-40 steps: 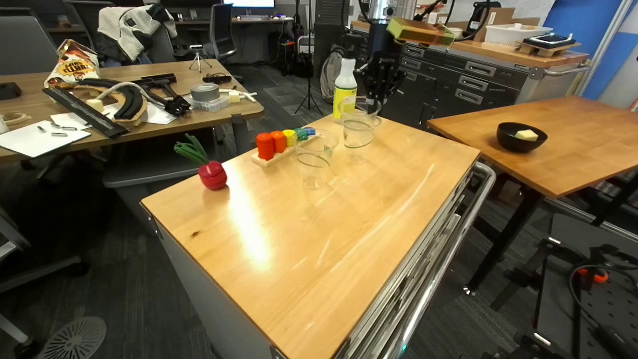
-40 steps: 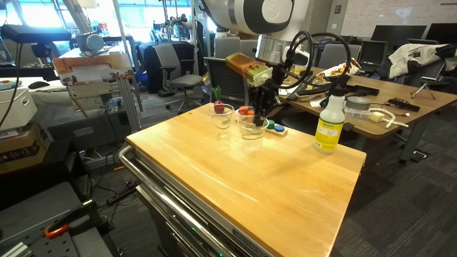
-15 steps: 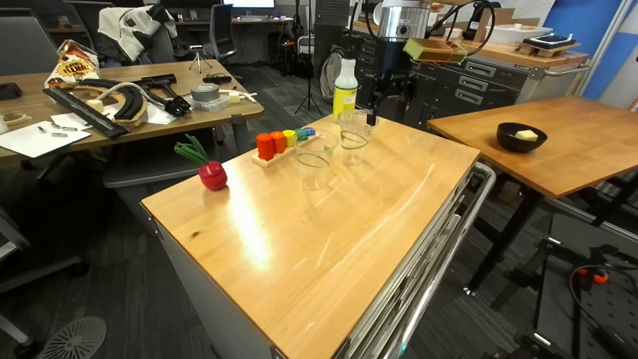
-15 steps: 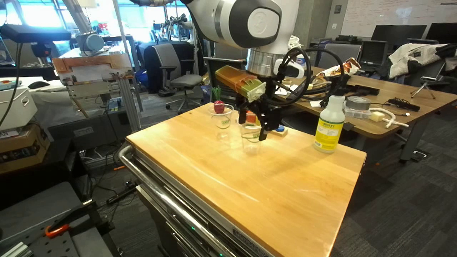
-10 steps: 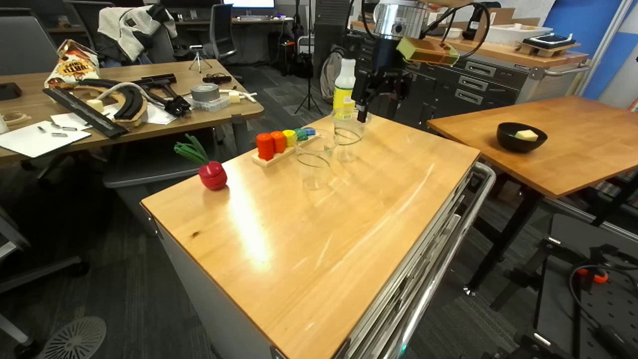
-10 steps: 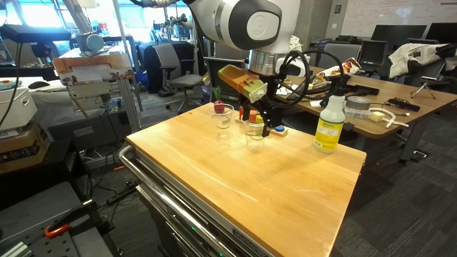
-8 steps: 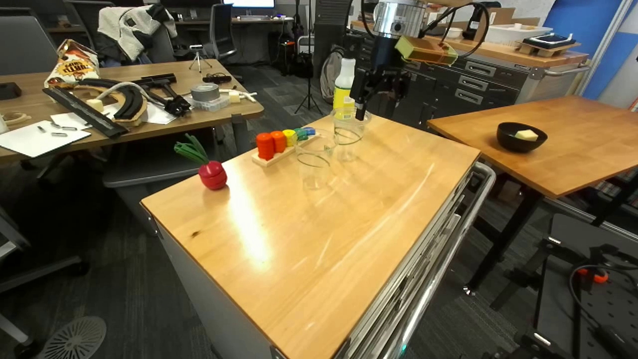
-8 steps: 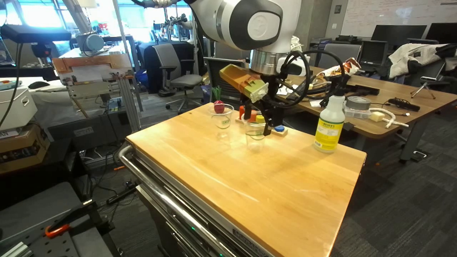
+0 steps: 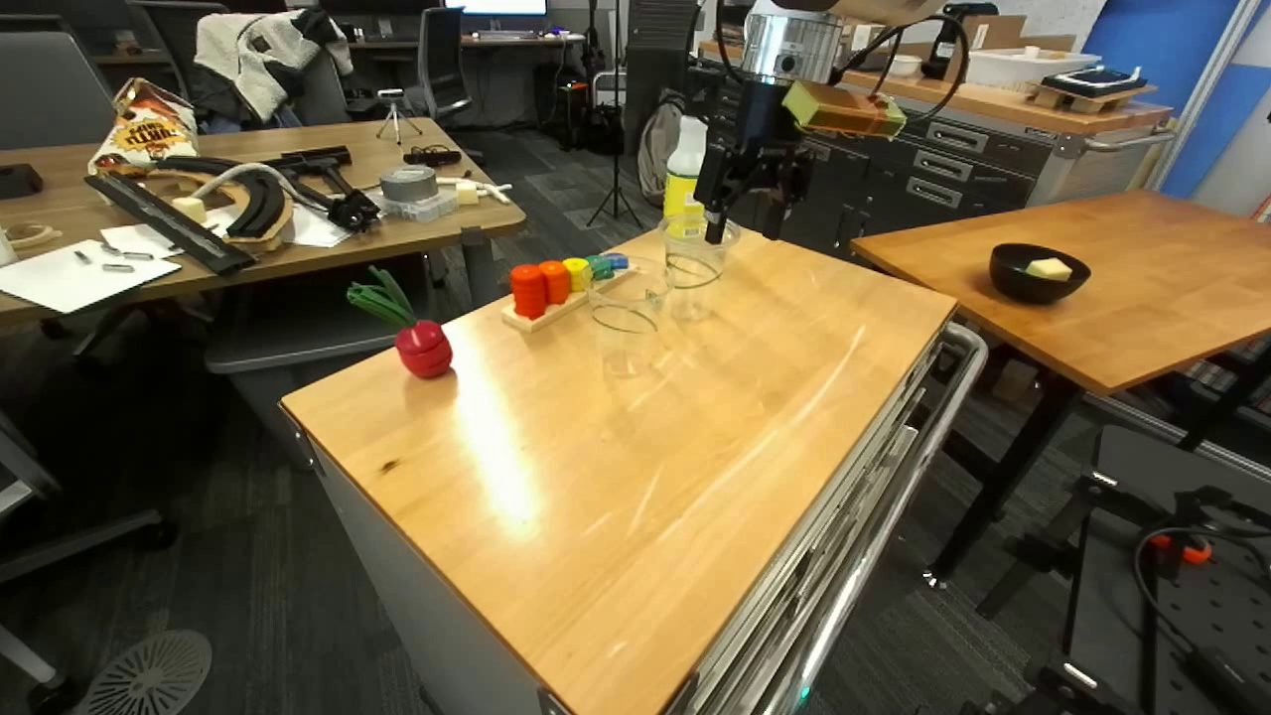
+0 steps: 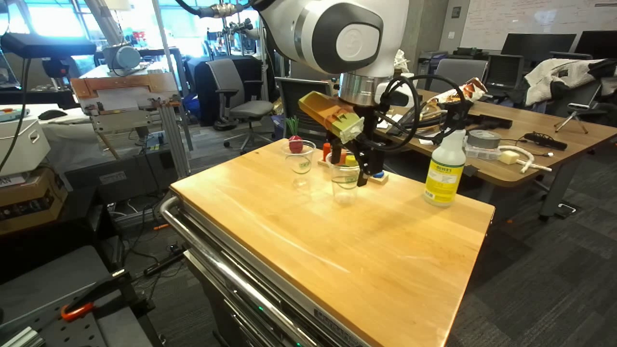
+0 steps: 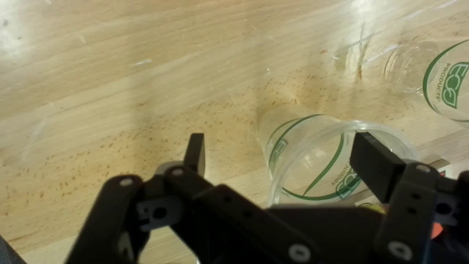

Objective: Put the cups one inside the other

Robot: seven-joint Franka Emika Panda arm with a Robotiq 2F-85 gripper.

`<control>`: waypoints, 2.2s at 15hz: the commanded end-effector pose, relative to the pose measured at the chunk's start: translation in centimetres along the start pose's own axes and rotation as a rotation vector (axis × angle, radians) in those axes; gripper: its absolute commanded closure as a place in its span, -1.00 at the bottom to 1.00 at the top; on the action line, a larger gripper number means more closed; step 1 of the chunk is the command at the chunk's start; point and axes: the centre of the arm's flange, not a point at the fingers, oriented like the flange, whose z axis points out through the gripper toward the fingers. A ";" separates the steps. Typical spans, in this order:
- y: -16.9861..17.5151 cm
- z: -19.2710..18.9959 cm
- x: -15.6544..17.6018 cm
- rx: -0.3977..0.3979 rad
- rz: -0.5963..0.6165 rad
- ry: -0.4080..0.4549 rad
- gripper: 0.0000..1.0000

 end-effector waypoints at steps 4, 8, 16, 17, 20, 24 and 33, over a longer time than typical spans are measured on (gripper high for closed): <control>-0.3 0.6 3.6 0.014 0.000 0.029 -0.50; -0.1 0.9 5.2 0.021 0.017 0.039 0.03; 0.9 0.2 3.4 0.016 0.069 -0.004 1.00; 1.0 -0.1 3.0 0.012 0.083 -0.012 1.00; 0.7 -1.5 1.2 0.023 0.128 -0.050 0.97; -2.3 -6.3 -2.1 0.038 0.130 -0.041 0.97; -15.0 -14.6 -9.7 -0.001 -0.114 0.150 0.97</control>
